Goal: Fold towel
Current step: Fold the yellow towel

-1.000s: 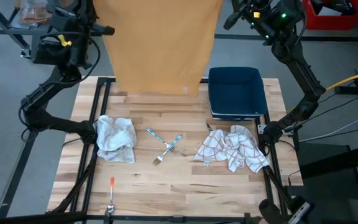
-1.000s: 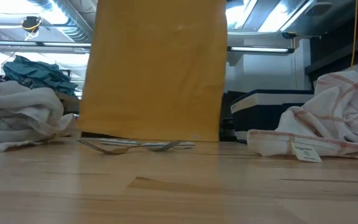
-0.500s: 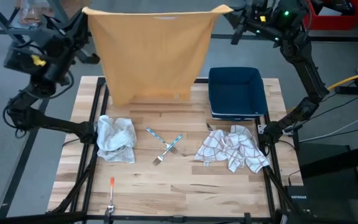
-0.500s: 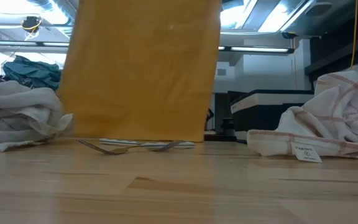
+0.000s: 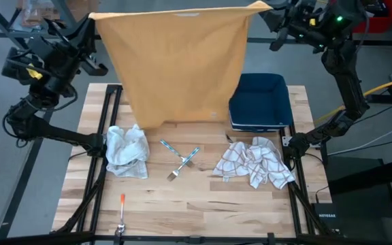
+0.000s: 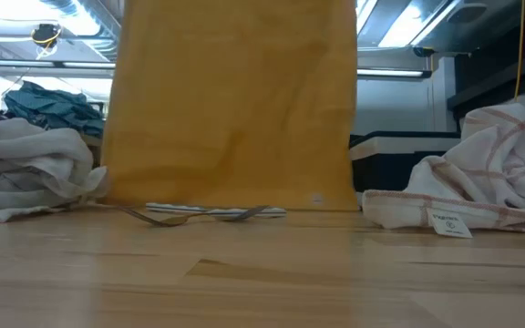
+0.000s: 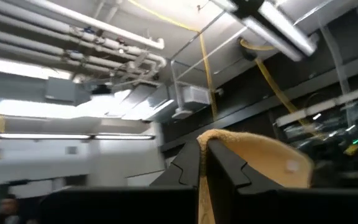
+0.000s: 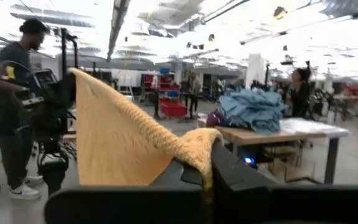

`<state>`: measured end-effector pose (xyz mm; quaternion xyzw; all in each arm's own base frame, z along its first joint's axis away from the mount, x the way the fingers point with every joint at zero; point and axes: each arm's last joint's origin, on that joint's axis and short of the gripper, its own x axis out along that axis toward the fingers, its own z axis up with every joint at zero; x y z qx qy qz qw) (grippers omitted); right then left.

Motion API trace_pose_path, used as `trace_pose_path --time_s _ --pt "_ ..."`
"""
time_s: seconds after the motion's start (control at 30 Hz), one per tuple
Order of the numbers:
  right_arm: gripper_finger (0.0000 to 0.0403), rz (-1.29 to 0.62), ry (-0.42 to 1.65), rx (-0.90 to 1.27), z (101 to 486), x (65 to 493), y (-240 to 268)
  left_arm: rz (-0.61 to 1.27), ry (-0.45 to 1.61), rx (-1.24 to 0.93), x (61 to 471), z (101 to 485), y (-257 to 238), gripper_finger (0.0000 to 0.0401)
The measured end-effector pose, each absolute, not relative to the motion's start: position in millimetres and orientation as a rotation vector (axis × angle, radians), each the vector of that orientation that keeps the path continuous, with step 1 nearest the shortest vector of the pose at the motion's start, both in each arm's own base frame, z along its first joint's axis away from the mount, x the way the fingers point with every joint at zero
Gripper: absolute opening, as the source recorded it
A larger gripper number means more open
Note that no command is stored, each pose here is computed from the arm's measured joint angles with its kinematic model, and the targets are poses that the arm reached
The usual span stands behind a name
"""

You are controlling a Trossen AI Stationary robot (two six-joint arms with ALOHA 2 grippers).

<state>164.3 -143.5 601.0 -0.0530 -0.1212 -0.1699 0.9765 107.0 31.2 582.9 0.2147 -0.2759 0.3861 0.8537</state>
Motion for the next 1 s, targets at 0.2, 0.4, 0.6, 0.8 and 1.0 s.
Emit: trace_pose_path --time_s 0.2,0.4,0.6,0.8,1.0 --pt "0.0001 -0.399 -0.138 -0.094 583 185 -166 0.963 -0.406 0.587 126 577 38 0.0" --pt "0.0001 -0.49 -0.054 -0.103 562 213 -196 1.075 -0.233 0.74 145 570 51 0.0" --pt "0.0001 -0.506 -0.031 -0.127 546 236 -219 1.173 -0.141 0.795 155 565 71 0.0" --pt "0.0001 -0.562 -0.083 -0.187 550 240 -225 1.287 -0.119 0.808 156 564 93 0.0" --pt "0.0001 -0.581 -0.084 -0.212 551 239 -225 1.313 -0.125 0.798 153 562 107 0.0"
